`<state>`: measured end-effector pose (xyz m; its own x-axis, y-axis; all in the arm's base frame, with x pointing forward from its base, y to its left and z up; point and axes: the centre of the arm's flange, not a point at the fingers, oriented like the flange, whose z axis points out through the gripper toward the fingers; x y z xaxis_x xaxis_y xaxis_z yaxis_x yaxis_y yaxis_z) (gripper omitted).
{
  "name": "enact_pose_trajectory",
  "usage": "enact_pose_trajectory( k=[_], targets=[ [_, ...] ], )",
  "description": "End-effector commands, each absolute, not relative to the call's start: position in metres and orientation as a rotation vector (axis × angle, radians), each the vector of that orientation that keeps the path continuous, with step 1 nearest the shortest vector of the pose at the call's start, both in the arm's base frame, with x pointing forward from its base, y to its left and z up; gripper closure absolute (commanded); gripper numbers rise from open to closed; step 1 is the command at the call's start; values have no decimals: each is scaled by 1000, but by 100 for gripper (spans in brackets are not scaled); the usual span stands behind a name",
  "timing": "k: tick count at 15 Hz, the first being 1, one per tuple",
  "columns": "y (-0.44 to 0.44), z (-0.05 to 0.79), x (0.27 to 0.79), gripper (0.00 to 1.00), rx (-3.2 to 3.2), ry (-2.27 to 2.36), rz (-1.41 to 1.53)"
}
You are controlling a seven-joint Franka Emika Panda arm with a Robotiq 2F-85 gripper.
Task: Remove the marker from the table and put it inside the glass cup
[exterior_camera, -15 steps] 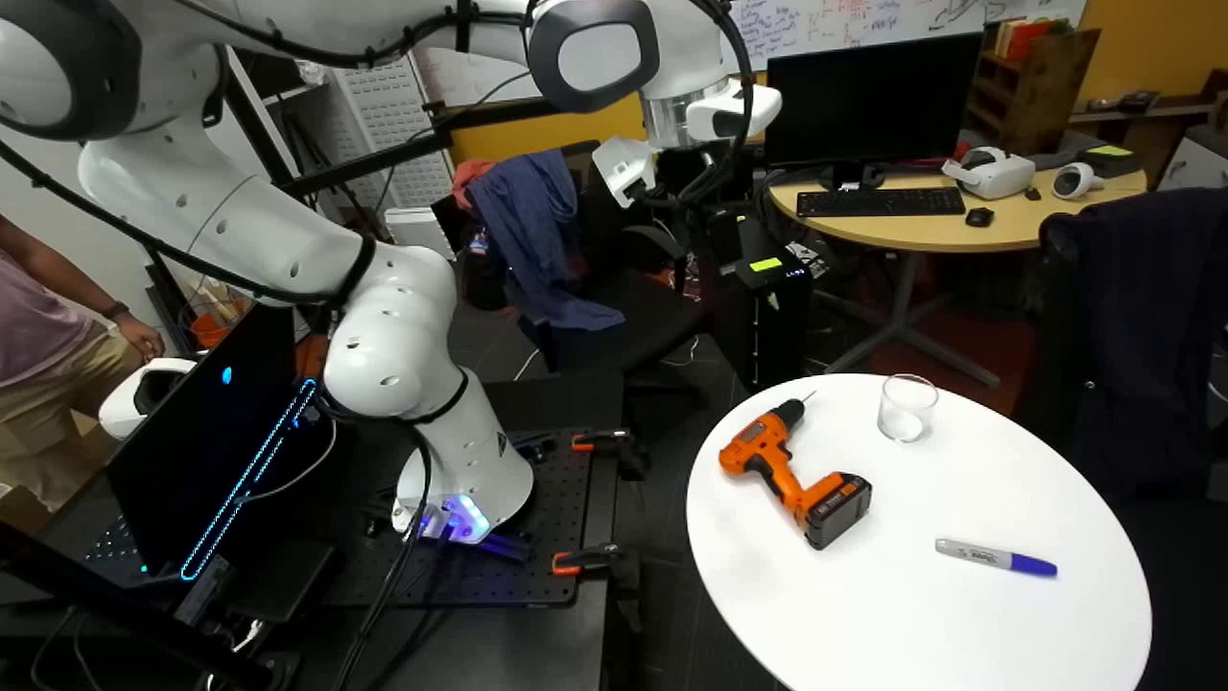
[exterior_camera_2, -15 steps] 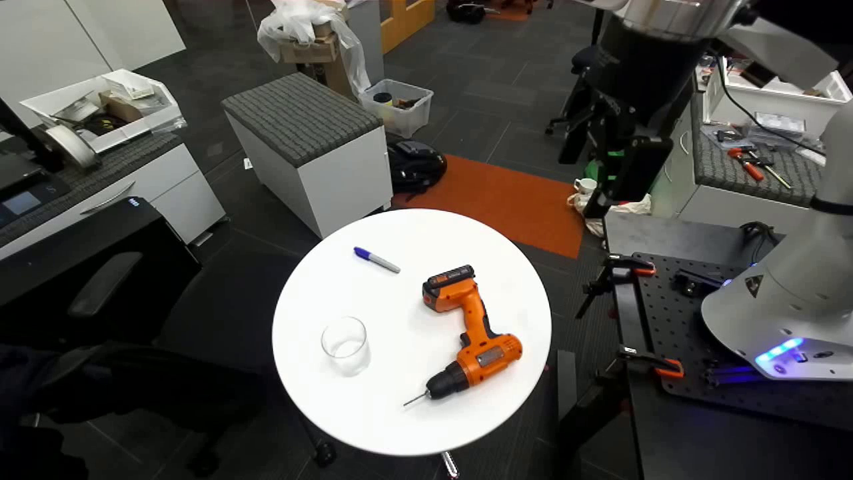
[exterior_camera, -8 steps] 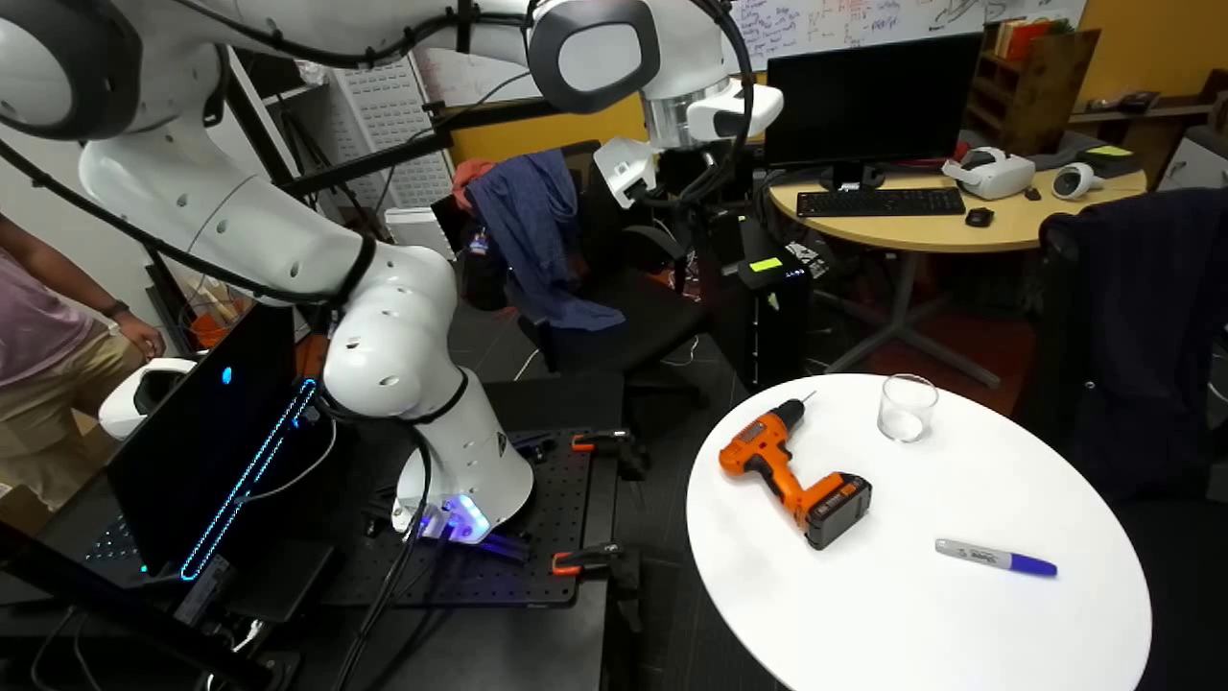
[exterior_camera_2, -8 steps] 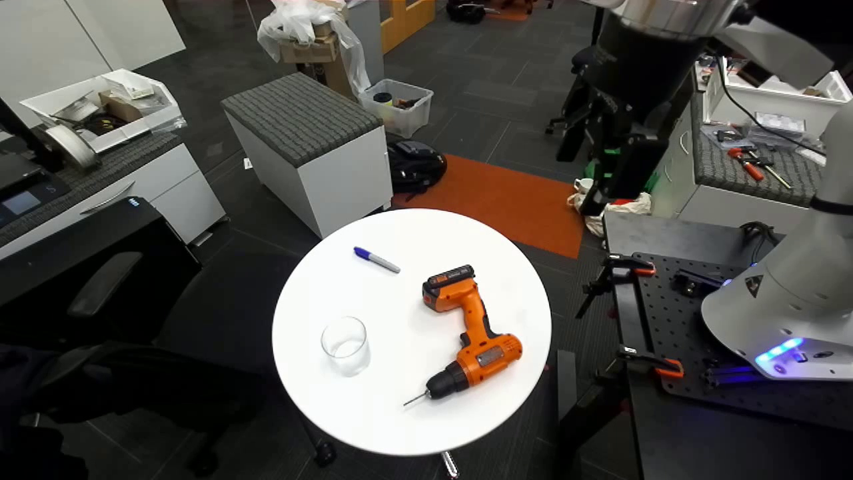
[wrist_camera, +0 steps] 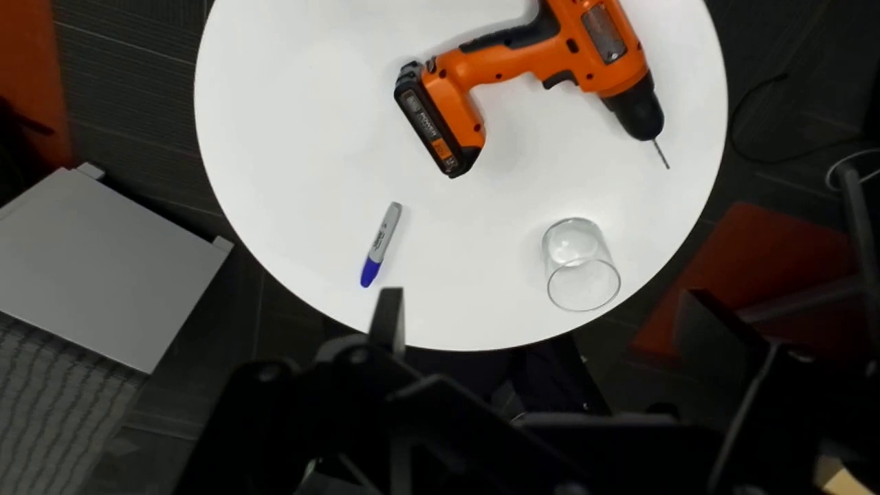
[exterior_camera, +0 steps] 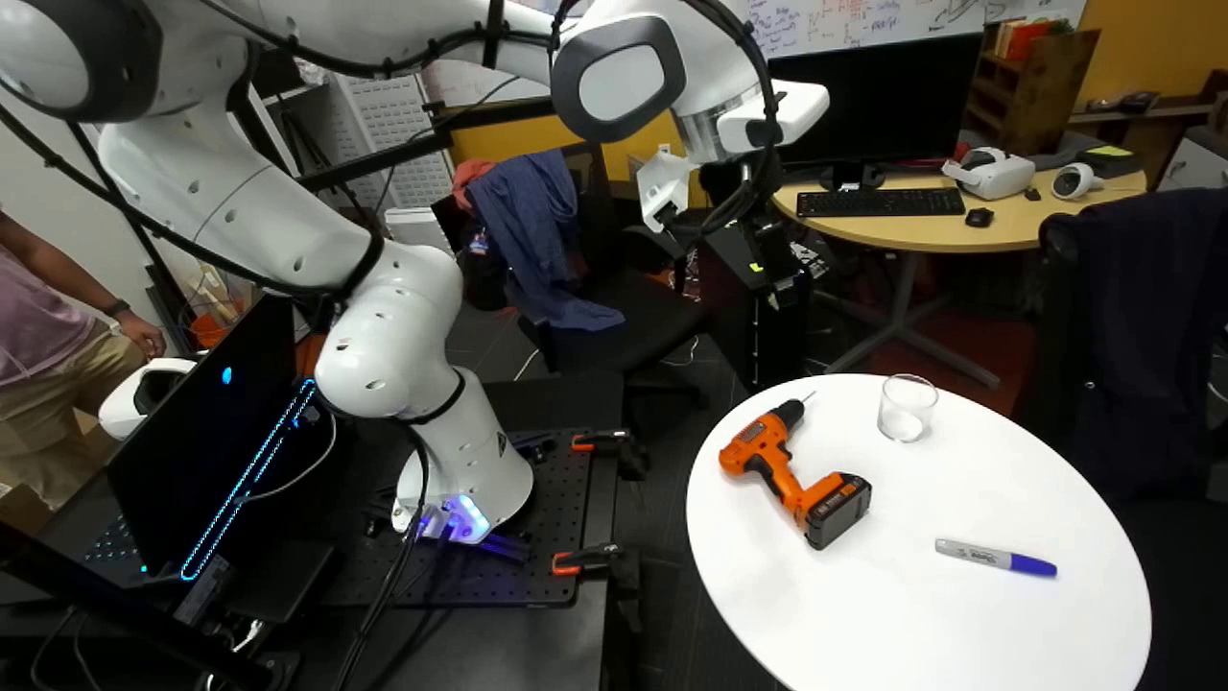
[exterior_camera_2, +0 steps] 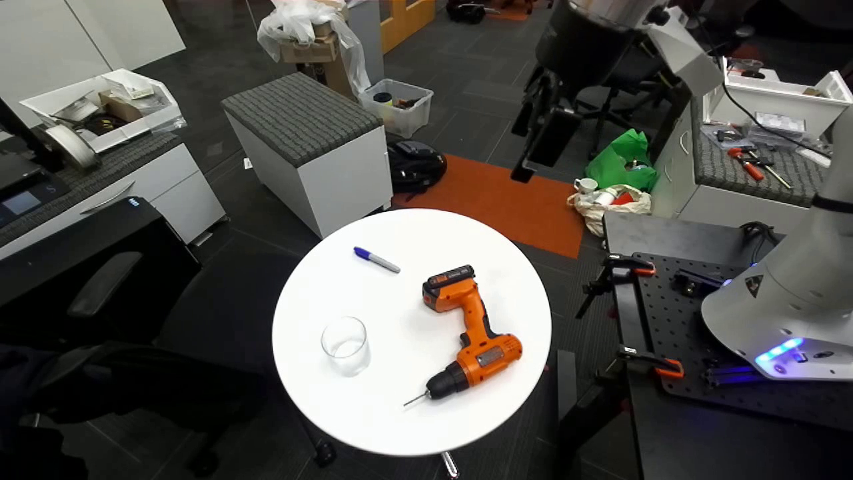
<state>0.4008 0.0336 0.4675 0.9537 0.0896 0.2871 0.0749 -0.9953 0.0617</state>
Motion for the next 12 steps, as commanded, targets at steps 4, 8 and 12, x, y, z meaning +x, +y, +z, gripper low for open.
enact_pose_trajectory(
  k=[4, 8, 12],
  targets=[
    [0, 439, 437, 0, 3048, -142, 489],
    [-25, 414, 458, 0, 3064, -282, 473],
    [-44, 387, 479, 0, 3071, -316, 459]
  ],
)
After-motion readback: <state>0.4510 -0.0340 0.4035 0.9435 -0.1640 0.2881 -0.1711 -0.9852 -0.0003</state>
